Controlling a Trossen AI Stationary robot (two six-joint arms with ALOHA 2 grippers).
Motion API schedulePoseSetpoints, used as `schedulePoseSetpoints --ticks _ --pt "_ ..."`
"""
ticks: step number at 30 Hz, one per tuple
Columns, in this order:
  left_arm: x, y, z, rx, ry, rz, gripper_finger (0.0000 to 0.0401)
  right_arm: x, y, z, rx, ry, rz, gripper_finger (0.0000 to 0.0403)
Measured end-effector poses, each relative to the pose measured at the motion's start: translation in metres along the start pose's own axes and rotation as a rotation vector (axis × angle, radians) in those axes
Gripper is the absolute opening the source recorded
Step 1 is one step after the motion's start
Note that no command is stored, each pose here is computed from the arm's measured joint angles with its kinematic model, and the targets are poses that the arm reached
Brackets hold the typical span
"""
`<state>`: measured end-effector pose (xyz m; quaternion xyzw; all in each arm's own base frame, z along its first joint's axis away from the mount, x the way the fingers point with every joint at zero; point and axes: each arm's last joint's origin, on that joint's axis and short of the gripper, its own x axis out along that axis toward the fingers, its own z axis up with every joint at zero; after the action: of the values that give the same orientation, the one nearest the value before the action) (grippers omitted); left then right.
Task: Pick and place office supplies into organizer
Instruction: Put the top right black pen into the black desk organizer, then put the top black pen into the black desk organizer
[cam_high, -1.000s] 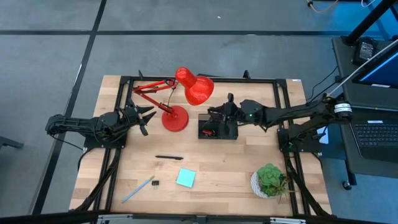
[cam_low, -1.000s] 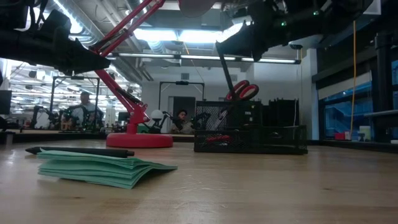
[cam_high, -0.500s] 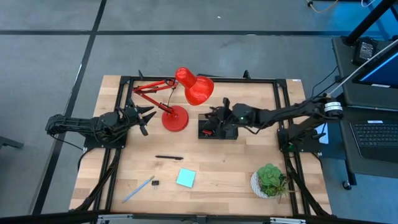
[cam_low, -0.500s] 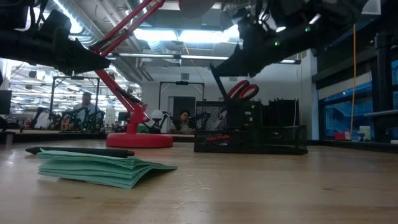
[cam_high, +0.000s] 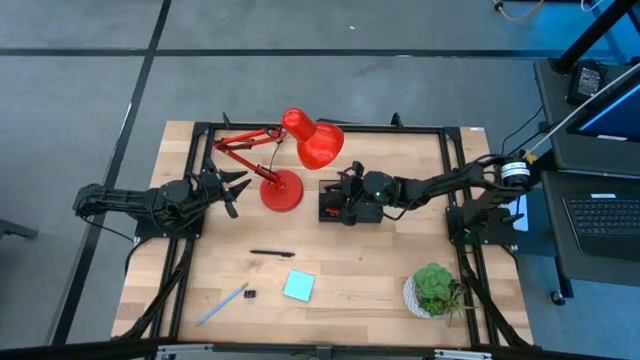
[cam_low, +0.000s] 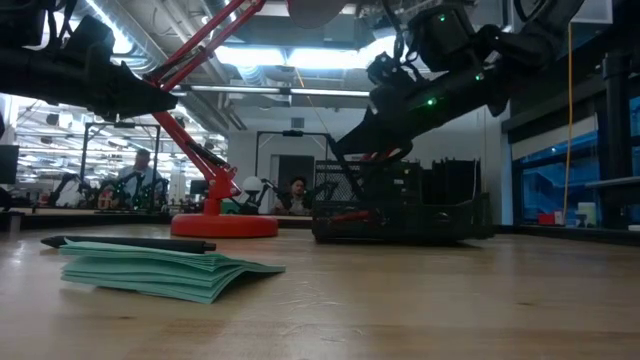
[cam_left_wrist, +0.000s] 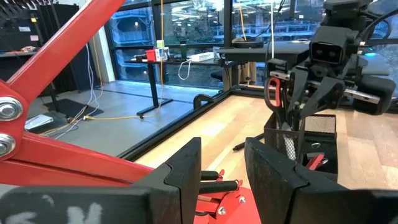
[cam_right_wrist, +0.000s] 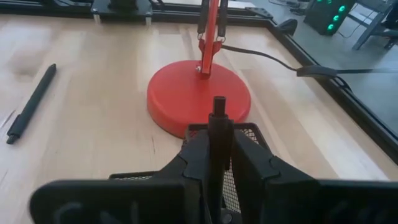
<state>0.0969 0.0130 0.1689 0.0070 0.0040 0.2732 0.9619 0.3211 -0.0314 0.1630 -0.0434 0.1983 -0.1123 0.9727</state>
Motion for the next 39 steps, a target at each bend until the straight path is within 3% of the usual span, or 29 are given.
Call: schedulePoseSetpoints --ticks 15,28,39 --pt "0.0 0.0 0.0 0.0 0.0 0.0 0.0118 0.0 0.001 0.0 -0.008 -0.013 0.009 0.0054" --pt "0.0 0.0 0.0 0.0 0.0 0.0 0.0118 0.0 0.001 0.001 -0.009 -0.021 0.025 0.0124" --pt "0.0 0.0 0.0 0.0 0.0 0.0 0.0118 0.006 0.001 0.022 0.004 -0.079 0.022 0.0121"
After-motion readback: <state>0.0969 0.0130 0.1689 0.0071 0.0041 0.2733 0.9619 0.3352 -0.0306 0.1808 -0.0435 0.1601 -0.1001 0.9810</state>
